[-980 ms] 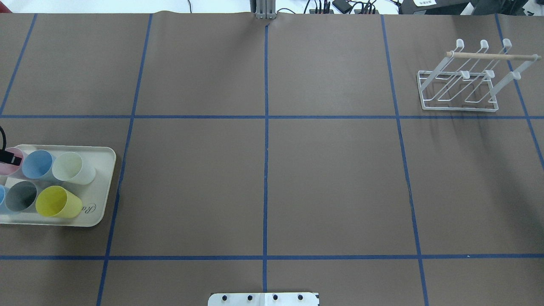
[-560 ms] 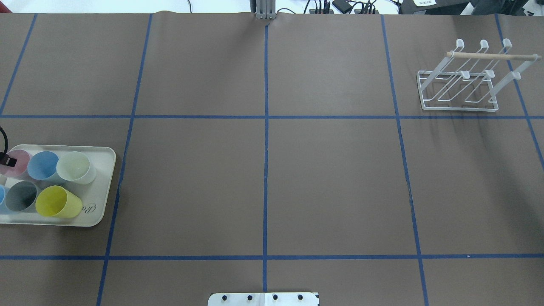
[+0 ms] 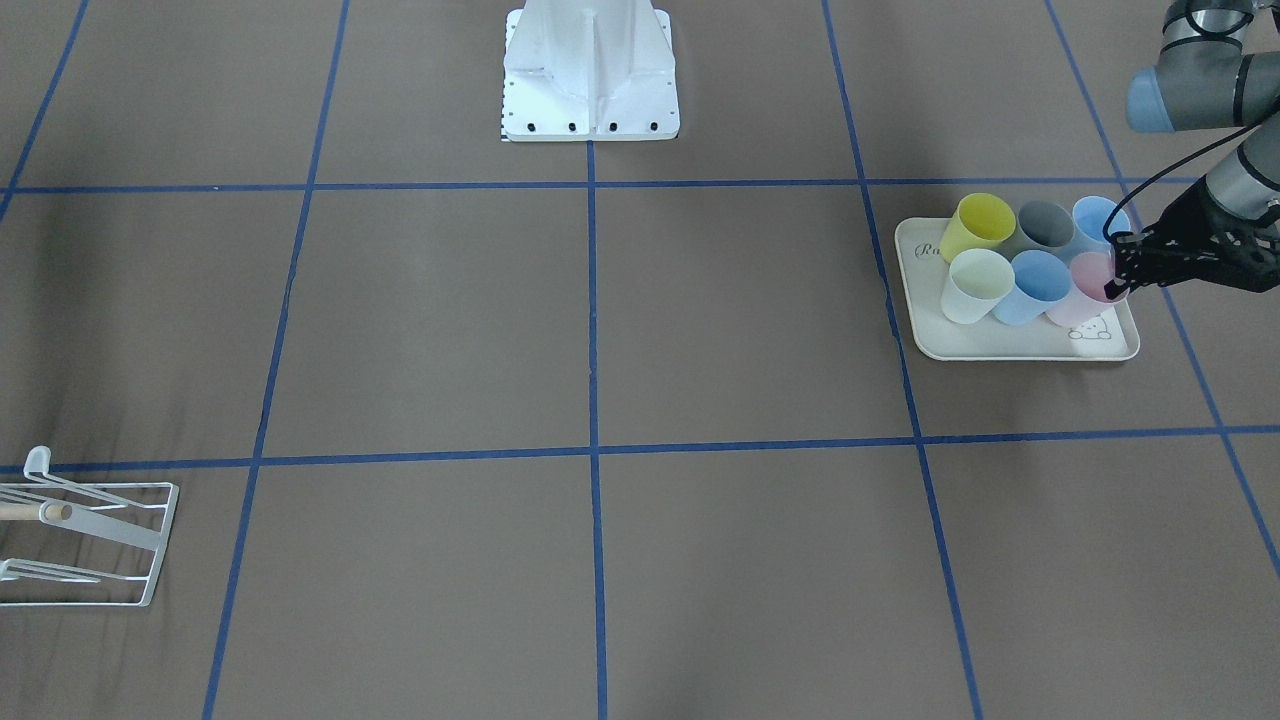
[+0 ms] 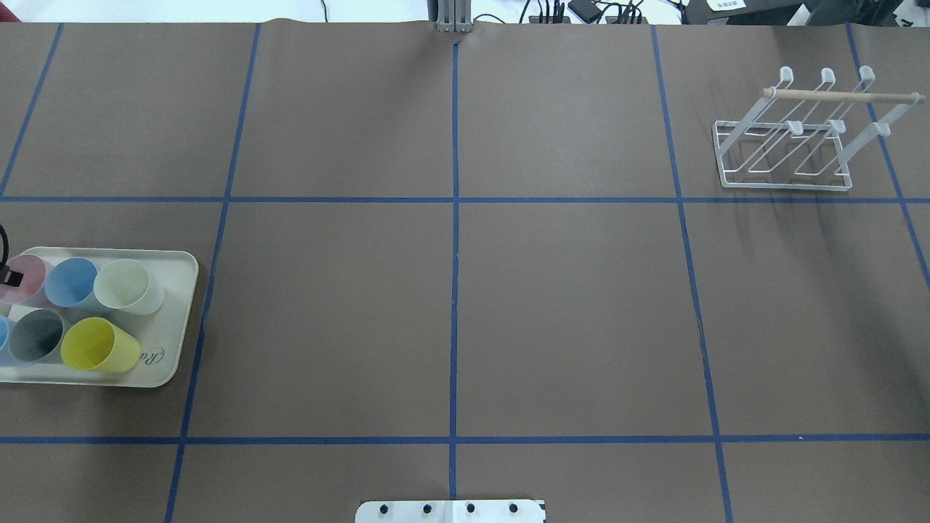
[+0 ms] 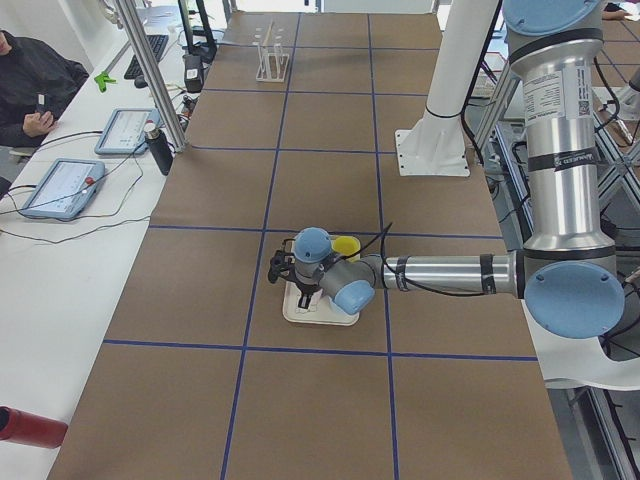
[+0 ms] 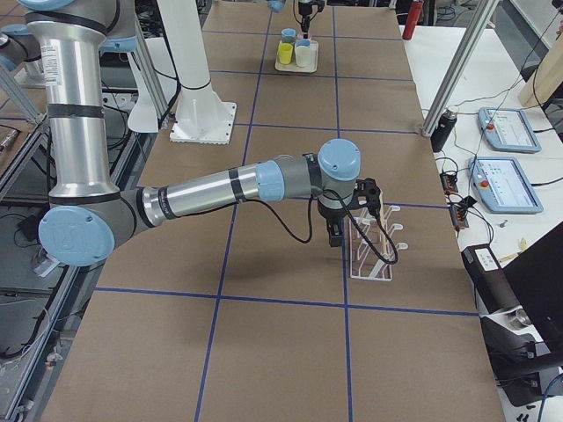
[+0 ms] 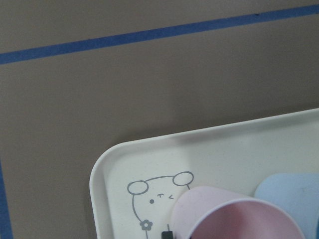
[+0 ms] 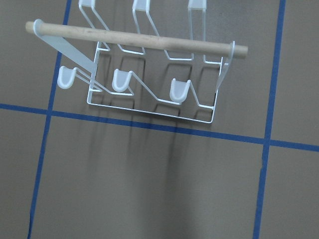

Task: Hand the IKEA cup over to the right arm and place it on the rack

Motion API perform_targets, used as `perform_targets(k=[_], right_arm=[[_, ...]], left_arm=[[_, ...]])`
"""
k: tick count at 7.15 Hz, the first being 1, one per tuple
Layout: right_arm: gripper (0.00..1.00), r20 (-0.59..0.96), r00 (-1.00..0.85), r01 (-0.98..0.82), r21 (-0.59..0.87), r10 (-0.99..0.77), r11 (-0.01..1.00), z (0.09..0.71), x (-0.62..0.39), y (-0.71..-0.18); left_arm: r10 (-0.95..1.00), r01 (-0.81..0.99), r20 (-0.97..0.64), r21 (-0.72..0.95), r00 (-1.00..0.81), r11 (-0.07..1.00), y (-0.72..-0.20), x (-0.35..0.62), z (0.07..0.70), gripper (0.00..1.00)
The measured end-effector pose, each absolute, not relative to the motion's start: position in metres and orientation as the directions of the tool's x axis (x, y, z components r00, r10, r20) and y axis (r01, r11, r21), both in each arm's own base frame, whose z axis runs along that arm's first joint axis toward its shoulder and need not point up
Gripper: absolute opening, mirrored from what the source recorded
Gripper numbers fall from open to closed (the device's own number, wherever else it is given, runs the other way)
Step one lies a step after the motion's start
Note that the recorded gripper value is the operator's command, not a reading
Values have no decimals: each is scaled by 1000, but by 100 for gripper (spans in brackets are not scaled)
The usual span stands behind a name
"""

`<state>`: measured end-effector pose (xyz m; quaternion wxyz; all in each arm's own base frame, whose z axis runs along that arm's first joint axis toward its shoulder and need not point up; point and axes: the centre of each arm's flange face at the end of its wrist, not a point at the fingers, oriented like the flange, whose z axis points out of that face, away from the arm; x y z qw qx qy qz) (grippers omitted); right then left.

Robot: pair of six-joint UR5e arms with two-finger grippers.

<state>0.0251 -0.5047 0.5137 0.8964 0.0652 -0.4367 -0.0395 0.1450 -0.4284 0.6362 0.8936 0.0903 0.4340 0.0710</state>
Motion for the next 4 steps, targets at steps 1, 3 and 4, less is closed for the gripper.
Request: perform_targets(k=[1,3,4], right_arm=[[100,779,614,14,151,-128,988,513,25,-505],[100,780,612,13,155,-131,988,511,25,-505],[100,782,610,8,157,-129,987,507,25,-507]], left_arm=[[197,-31,-763,227,615,973,-431,137,633,0],[147,60,-762,236,631,970,-444,97,627,0],[107,130,-762,245,639,961,-452,65,623,0]])
